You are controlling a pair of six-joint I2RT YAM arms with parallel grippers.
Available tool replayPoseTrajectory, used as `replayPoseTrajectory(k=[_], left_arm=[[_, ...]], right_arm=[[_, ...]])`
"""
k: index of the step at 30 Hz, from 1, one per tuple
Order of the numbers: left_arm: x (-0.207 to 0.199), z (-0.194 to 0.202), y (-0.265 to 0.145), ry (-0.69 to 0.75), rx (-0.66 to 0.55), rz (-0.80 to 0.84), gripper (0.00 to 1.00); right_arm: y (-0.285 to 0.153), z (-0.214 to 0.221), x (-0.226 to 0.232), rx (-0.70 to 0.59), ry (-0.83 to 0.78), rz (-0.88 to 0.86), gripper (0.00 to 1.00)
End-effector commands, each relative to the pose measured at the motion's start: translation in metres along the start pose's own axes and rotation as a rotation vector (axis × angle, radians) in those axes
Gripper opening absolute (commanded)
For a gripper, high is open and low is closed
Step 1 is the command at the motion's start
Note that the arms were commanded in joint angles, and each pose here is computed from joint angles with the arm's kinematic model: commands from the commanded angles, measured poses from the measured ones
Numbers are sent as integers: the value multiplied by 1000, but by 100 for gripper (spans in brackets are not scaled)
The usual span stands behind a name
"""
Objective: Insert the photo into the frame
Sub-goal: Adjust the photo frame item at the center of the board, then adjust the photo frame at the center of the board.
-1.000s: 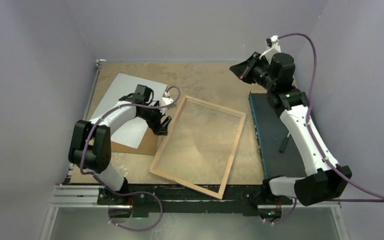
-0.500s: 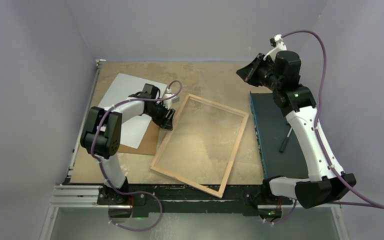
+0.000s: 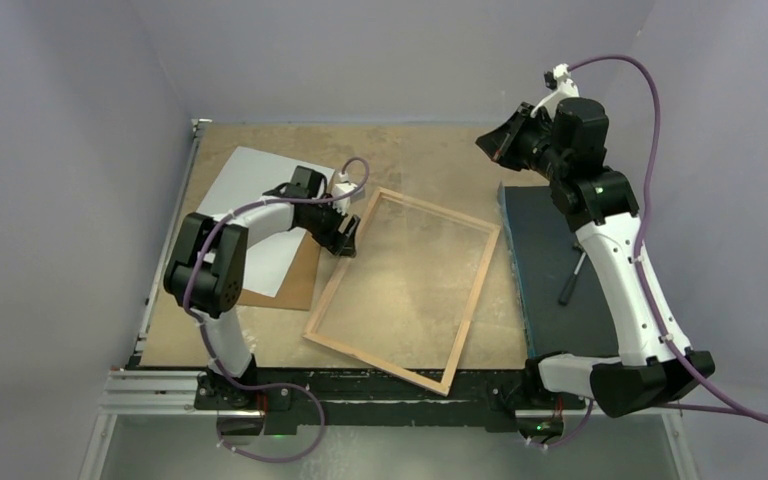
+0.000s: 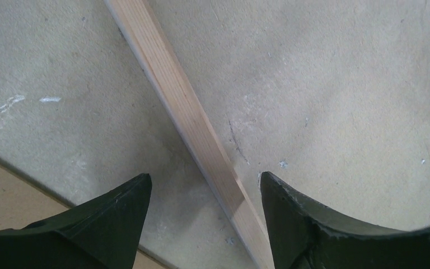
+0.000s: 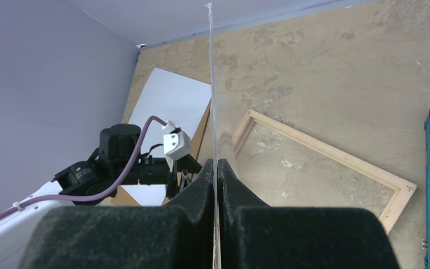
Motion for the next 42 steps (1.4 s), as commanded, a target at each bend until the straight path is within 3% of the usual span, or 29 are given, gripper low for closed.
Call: replayPoseTrajectory(k=[1, 13, 19, 26, 32, 39, 42], left_arm=[[0, -7, 18, -7, -26, -28, 65], [22, -6, 26, -171, -65, -277, 8], [37, 2, 16, -374, -123, -295, 0], [49, 10, 17, -572, -156, -278, 0], [41, 4, 10, -598, -191, -231, 0], [26, -11, -18, -578, -227, -169, 33], [18, -19, -37, -574, -252, -124, 43]], right_arm=[[-10, -18, 9, -66, -22, -33, 0], [6, -18, 9, -80, 5, -75, 0], [31, -19, 9, -101, 29, -120, 0], [51, -20, 10, -119, 55, -146, 0], [67, -16, 22, -106, 89, -218, 0], [59, -28, 57, -144, 88, -301, 0], [53, -32, 69, -161, 96, -333, 0]])
Point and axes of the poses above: each gripper's point midway between its finger pads, its own y axis out along the fingers, its own x axis along the line the jaws close on, z = x × y, the point moved 9 cm from there along -y, back along the fingers, and after that the axes turned 15 degrees about -y, right-handed, at the moved point
